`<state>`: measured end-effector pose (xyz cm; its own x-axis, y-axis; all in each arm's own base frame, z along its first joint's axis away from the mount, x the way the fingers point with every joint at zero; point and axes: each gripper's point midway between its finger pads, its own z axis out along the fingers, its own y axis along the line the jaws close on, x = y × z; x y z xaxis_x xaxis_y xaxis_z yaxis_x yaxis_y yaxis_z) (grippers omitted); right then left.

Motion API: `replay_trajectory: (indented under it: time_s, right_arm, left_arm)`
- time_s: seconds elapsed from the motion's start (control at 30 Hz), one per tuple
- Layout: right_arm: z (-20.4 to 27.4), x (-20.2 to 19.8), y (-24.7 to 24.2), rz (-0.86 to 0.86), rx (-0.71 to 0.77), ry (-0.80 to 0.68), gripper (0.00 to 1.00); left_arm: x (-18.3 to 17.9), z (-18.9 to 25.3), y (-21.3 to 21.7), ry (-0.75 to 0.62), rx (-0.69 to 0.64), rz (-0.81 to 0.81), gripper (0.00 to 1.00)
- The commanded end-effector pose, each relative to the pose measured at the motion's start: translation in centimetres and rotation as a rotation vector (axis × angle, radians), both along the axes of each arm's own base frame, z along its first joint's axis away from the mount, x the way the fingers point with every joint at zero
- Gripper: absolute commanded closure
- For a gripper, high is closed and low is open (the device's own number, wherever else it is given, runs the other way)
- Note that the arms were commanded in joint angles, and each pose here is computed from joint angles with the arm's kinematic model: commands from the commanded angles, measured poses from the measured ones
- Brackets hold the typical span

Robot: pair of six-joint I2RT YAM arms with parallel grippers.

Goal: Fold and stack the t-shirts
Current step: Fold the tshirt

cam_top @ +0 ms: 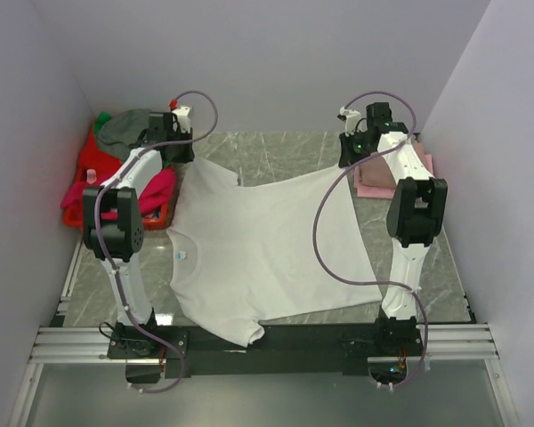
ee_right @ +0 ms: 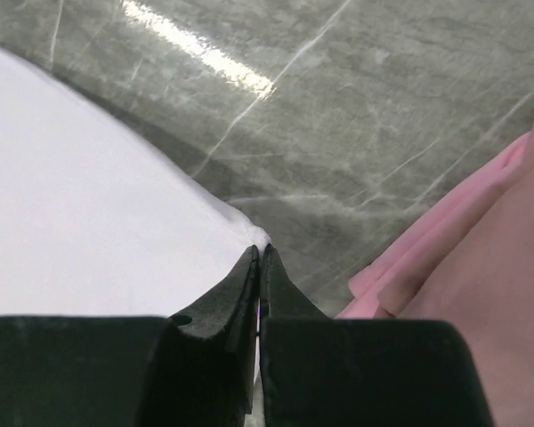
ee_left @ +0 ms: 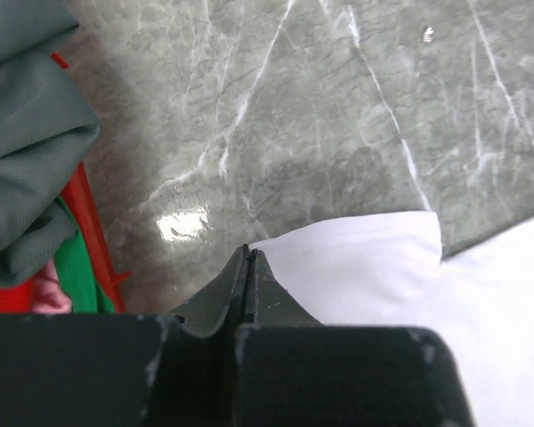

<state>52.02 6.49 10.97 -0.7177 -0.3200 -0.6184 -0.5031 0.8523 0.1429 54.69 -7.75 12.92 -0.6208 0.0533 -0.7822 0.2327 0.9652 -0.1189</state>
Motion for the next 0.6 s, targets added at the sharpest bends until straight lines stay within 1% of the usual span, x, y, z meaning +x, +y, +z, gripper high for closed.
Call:
replay_trajectory:
  time_s: [0.0,0.13,0.17,0.3,0.57]
  right_arm:
    - [1.2,-0.6,0.4,0.028,0.030,-0.034,1.00]
    - [0.7,-1.6,0.4,0.045,0.034,-0.021,1.00]
    - [0.6,-1.5,-0.8,0.027,0.034,-0.028,1.00]
    - [0.0,-2.3,-1.4,0.022,0.033,-0.019,1.00]
    - [-0.9,-2.5,-2.5,0.023,0.028,-0.019,1.00]
  left_arm:
    - [-0.9,3.0,-0.6,-0.065,-0.033,-0.023,1.00]
    - [-2.2,3.1,-0.7,-0.057,-0.046,-0.026,1.00]
    - [-2.5,3.7,-0.8,-0.066,-0.053,-0.029,1.00]
    - [-3.7,4.5,-1.0,-0.071,-0.078,-0.033,1.00]
    - [-6.4,6.0,-2.1,-0.071,-0.144,-0.065,1.00]
